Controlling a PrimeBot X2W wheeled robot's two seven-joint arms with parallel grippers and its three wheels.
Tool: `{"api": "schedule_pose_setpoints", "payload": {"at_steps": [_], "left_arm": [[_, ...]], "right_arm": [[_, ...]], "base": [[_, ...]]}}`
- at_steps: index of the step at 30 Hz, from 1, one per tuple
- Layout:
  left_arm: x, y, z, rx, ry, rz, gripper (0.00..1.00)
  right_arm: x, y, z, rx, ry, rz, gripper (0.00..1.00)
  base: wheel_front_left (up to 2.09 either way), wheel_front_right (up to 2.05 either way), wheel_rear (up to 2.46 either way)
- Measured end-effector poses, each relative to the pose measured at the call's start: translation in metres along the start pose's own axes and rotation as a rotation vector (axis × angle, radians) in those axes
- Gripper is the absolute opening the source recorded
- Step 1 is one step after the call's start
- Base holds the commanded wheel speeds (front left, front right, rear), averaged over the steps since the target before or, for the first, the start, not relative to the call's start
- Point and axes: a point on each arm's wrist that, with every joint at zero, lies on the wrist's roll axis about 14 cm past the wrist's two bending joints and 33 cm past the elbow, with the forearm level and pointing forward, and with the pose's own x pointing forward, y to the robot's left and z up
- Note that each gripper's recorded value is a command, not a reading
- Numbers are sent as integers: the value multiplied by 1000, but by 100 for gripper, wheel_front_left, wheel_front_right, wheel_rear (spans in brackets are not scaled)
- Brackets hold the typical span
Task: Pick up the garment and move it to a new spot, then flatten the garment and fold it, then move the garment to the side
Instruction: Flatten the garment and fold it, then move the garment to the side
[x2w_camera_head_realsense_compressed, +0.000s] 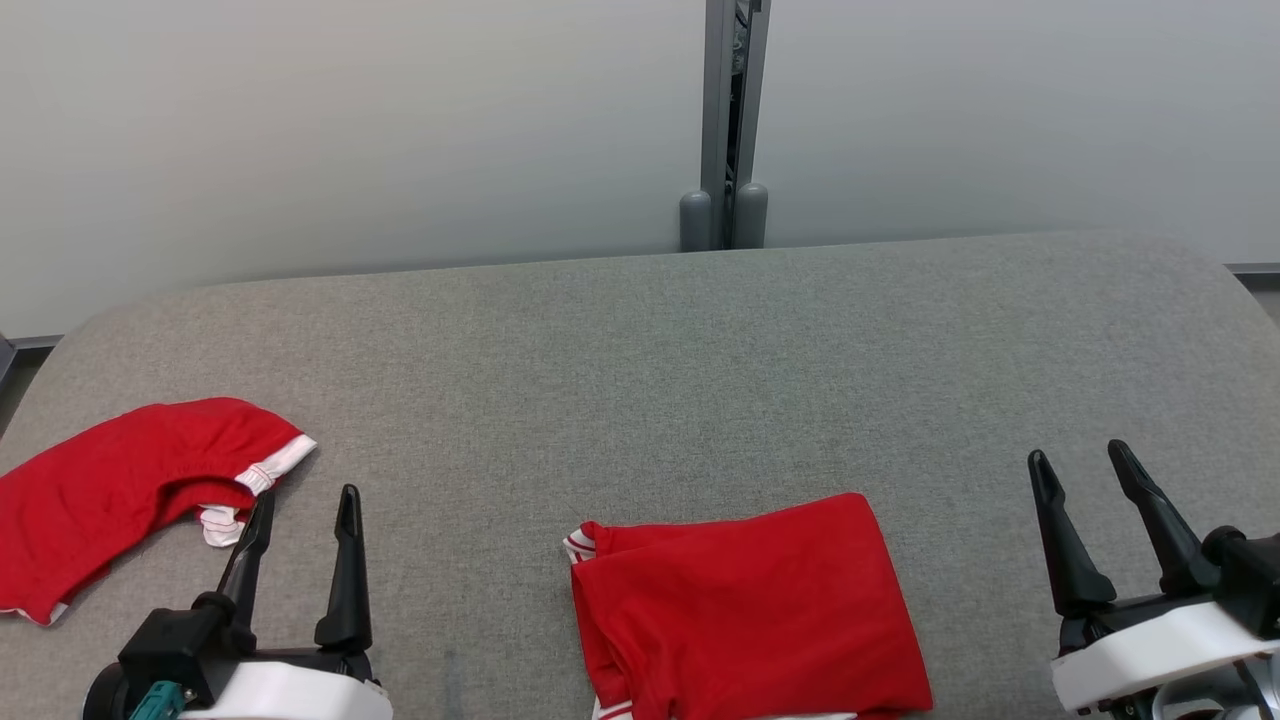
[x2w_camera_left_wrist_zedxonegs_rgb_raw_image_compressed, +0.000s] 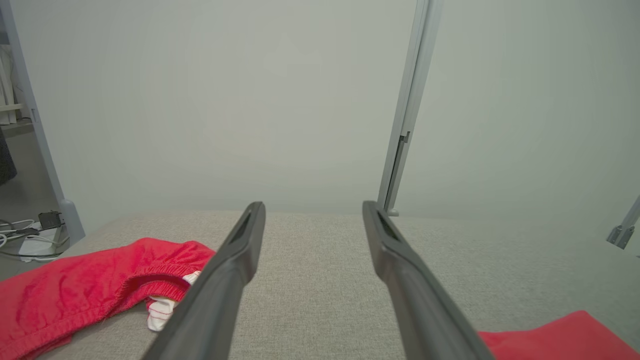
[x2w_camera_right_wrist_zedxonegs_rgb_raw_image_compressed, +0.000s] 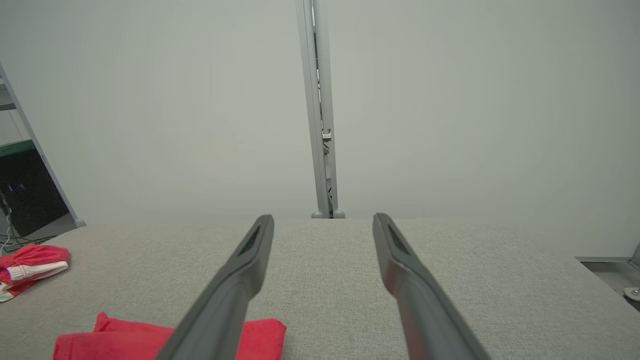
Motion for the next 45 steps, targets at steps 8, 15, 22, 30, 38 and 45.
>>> {"api": "schedule_pose_setpoints", "payload": {"at_steps": [8,15,22,30,38,45], "left_arm": [[-1,-1,0,-6,-3,2,100],[-3,1,0,-4,-5,4,100],[-5,1,-2,-4,2,7,100],[-8,7,-5,-12,17,31,100],[-16,20,-8,-22,29,70,100],[-20,27,-6,-17,24,88,100]], "right_arm": [[2,-1,-5,-11,13,4,100],[4,3,-8,-10,24,14,100],[10,14,-41,3,175,50,100],[15,32,-113,80,530,96,100],[-4,48,-168,143,828,126,100],[-10,63,-183,194,909,153,100]], "base": [[0,0,0],[0,0,0],[0,0,0],[0,0,0],[0,0,0],[0,0,0]]}}
